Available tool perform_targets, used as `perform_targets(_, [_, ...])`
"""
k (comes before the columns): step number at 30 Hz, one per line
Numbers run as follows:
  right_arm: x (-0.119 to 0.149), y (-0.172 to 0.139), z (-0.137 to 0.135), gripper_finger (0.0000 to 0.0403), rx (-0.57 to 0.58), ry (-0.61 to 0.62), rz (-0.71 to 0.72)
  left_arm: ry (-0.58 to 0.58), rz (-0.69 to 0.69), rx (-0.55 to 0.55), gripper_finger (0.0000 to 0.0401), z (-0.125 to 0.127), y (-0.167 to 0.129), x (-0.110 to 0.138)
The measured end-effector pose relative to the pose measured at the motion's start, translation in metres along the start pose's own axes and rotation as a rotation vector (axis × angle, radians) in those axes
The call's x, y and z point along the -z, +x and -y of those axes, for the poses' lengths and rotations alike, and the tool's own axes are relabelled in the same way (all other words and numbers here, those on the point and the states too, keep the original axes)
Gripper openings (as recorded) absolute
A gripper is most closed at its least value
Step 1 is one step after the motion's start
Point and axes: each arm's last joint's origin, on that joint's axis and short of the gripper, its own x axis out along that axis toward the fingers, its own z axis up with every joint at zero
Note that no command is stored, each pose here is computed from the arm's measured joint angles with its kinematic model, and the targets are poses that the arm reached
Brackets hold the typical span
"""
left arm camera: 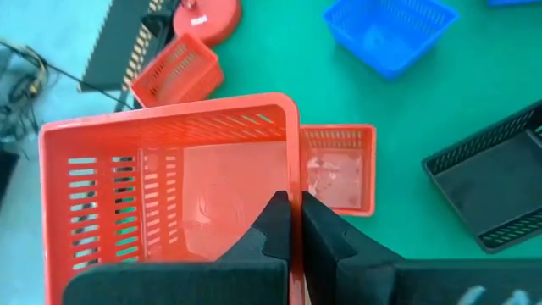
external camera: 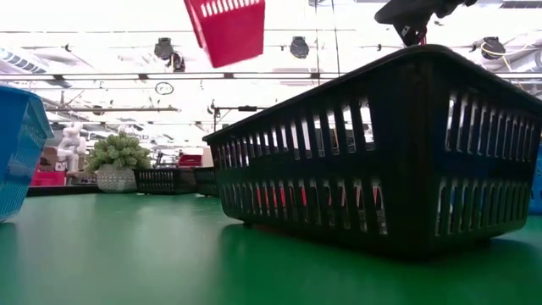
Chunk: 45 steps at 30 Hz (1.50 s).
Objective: Stack baskets by color
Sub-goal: Stack the bottom left red bin on the other bottom middle red bin
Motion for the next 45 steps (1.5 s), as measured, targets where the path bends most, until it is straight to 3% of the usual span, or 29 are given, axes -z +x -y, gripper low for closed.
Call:
perform_targets(8, [0.000, 0.000, 0.000, 0.0000, 0.001, -0.006, 0.000, 0.065, -0.067, -0.021, 0.0007, -0.011, -0.014, -0.025])
perform_targets(17, [0.000, 0.000, 0.000, 0.0000, 0.001, -0.006, -0.001, 0.178, -0.122, 0.013, 0.0007, -0.001, -0.003, -0.042])
perform_targets(30, [0.001, 0.000, 0.000, 0.0000, 0.002, -0.007, -0.007, 0.101, -0.116, 0.011, 0.0007, 0.001, -0.001, -0.043])
perform_targets(37, [0.001, 0.000, 0.000, 0.0000, 0.003, -0.007, -0.009, 0.124, -0.088, 0.036, 0.0009, 0.021, 0.010, -0.049])
perform_targets(45, [0.003, 0.000, 0.001, 0.0000, 0.007, -0.010, -0.034, 0.165, -0.148, 0.036, 0.0012, 0.043, 0.039, -0.048])
